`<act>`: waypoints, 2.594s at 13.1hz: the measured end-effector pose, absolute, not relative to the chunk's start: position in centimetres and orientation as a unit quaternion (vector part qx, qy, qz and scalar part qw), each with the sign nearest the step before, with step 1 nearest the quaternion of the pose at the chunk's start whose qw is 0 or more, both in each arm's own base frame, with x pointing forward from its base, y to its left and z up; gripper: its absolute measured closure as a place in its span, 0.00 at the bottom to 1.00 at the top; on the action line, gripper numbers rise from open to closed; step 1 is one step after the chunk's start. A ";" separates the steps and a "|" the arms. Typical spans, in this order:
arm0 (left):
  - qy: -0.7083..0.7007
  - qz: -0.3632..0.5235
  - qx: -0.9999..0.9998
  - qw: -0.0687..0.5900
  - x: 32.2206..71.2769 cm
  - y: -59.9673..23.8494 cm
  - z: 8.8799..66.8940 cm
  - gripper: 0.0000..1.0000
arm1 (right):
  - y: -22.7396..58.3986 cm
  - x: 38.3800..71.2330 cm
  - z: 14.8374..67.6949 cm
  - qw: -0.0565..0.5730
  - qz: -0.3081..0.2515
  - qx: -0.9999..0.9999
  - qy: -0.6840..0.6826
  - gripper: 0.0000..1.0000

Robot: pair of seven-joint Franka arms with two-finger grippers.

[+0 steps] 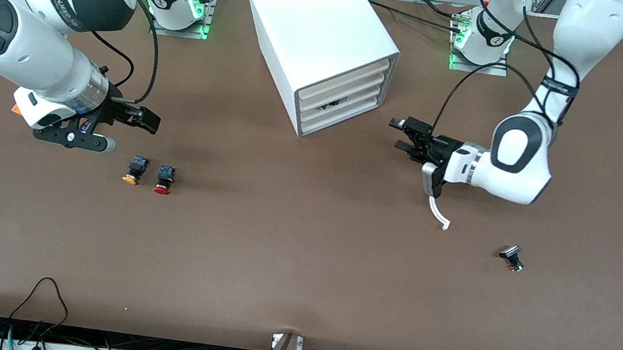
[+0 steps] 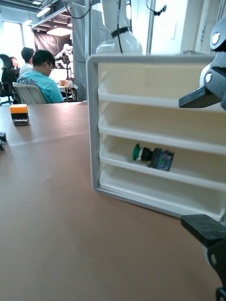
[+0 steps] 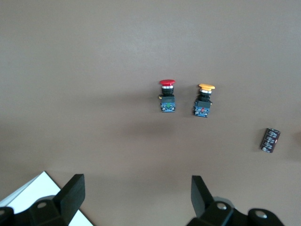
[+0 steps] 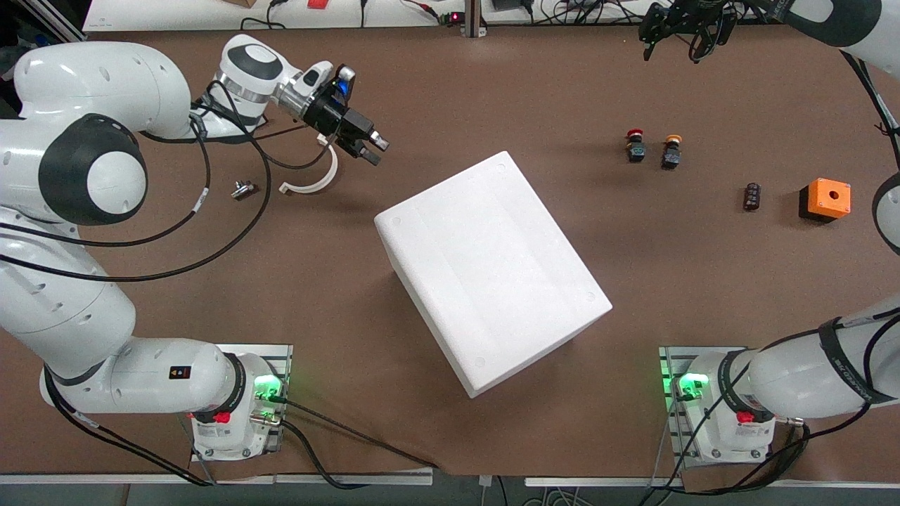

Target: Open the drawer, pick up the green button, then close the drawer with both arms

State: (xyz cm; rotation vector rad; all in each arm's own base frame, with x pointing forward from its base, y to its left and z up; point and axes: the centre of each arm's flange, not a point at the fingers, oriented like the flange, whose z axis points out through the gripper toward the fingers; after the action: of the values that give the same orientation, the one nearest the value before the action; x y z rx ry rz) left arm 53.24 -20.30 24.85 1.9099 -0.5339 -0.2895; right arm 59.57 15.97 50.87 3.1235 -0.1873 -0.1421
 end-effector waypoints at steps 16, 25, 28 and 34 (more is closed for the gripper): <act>-0.225 -0.093 0.767 0.593 45.4 -22.9 17.6 0.01 | 27.8 58.0 47.8 -0.008 -0.013 0.992 -0.123 0.00; -0.208 -0.110 0.730 0.642 42.9 -22.3 14.5 0.11 | 36.0 56.6 44.6 -0.029 0.005 0.982 -0.188 0.00; -0.204 -0.101 0.710 0.667 41.5 -21.4 11.8 0.14 | 37.9 56.3 44.3 -0.040 0.014 0.979 -0.198 0.00; -0.196 -0.107 0.695 0.683 40.0 -21.8 9.5 0.30 | 39.0 57.4 43.7 -0.049 0.020 0.979 -0.198 0.00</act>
State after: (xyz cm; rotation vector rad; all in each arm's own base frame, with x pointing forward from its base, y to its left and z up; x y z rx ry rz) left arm 40.02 -21.85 9.47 1.5594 -0.4394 -0.2403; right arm 57.39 39.01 43.71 3.1742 -0.6430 0.0665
